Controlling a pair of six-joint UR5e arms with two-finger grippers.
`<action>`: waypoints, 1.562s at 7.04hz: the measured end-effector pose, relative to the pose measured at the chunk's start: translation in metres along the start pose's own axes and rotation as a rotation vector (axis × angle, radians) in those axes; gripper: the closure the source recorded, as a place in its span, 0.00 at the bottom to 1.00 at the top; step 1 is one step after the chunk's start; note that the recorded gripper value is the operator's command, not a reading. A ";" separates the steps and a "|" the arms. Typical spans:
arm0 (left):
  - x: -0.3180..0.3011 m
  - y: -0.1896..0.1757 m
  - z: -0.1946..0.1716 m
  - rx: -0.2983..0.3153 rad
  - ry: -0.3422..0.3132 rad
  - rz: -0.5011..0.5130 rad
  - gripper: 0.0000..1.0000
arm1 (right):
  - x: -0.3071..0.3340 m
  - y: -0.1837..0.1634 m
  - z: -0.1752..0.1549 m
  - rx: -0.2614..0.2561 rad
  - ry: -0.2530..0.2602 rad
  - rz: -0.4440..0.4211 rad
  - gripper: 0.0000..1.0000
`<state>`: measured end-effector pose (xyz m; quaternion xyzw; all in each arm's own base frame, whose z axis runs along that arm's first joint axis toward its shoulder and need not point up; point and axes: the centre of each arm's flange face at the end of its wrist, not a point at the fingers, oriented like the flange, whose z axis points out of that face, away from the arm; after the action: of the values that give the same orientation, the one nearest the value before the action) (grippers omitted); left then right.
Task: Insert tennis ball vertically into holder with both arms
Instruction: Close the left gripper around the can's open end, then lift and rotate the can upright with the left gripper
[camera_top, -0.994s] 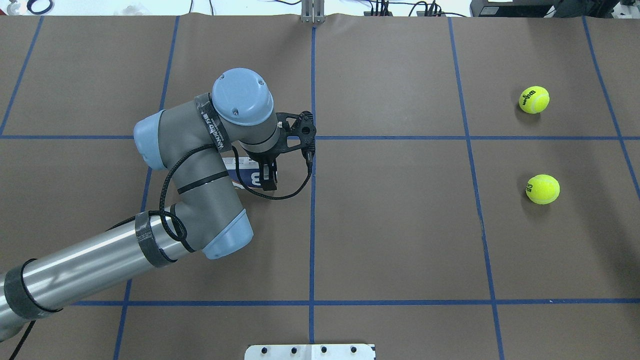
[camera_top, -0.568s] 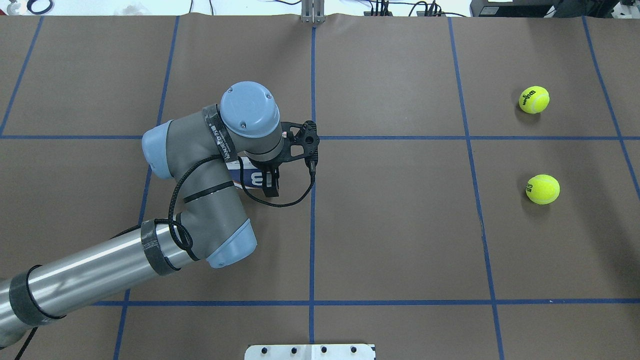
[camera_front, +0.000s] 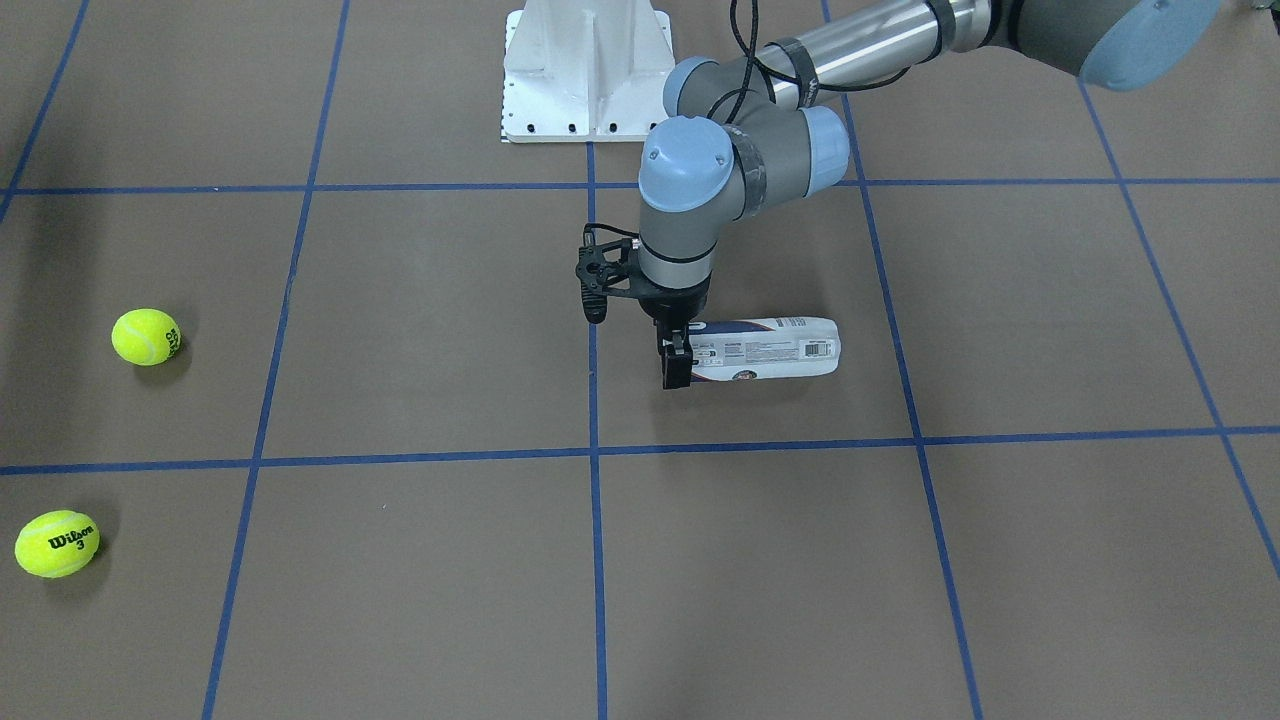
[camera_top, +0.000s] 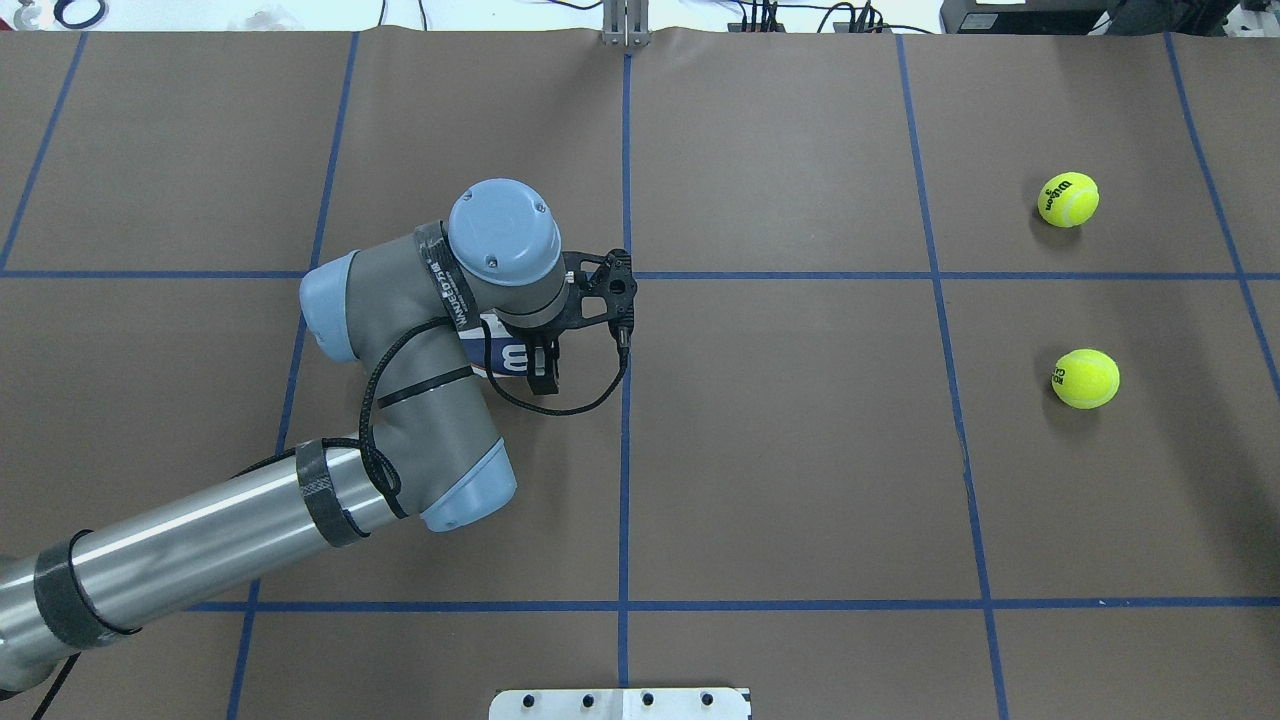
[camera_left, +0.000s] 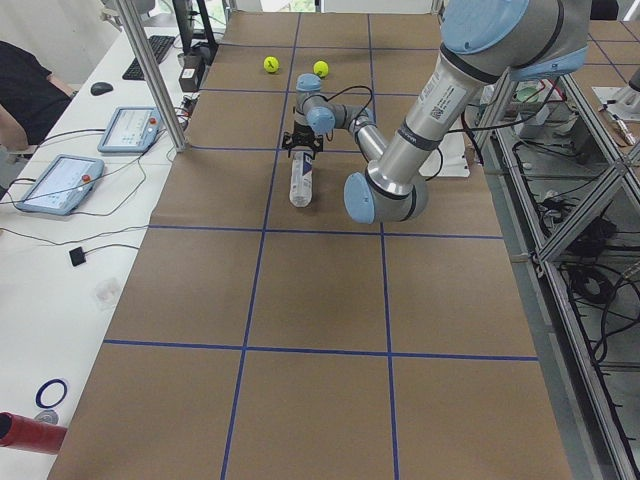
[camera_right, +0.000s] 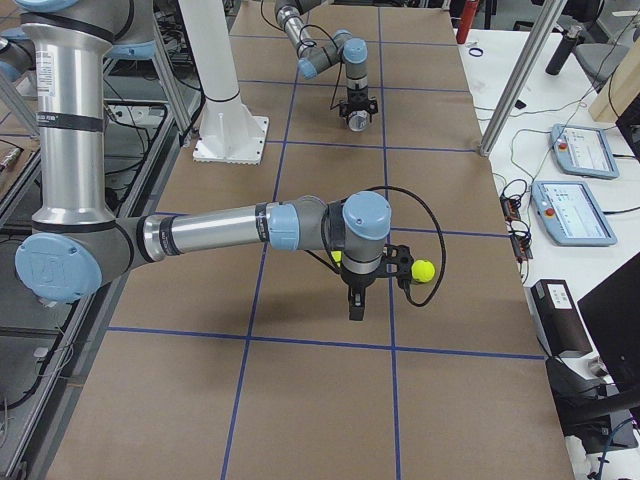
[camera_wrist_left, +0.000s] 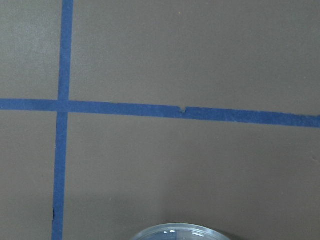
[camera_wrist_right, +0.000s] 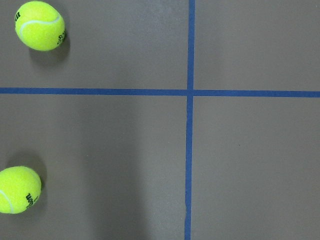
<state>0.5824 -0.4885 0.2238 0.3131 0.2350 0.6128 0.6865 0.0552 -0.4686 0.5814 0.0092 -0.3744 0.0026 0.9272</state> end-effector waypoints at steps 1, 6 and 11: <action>0.000 0.001 0.002 -0.003 0.001 0.000 0.01 | 0.001 0.000 0.001 -0.001 0.000 0.002 0.00; 0.001 -0.004 -0.001 0.003 -0.008 -0.010 0.55 | 0.002 0.000 0.002 -0.003 0.000 0.004 0.00; -0.021 -0.030 -0.144 0.427 -0.143 -0.235 0.62 | -0.002 -0.001 -0.003 0.007 0.000 -0.004 0.00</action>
<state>0.4992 -0.4906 0.1011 0.4640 0.3446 0.4415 0.6863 0.0554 -0.4695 0.5776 0.0133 -0.3745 0.0023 0.9271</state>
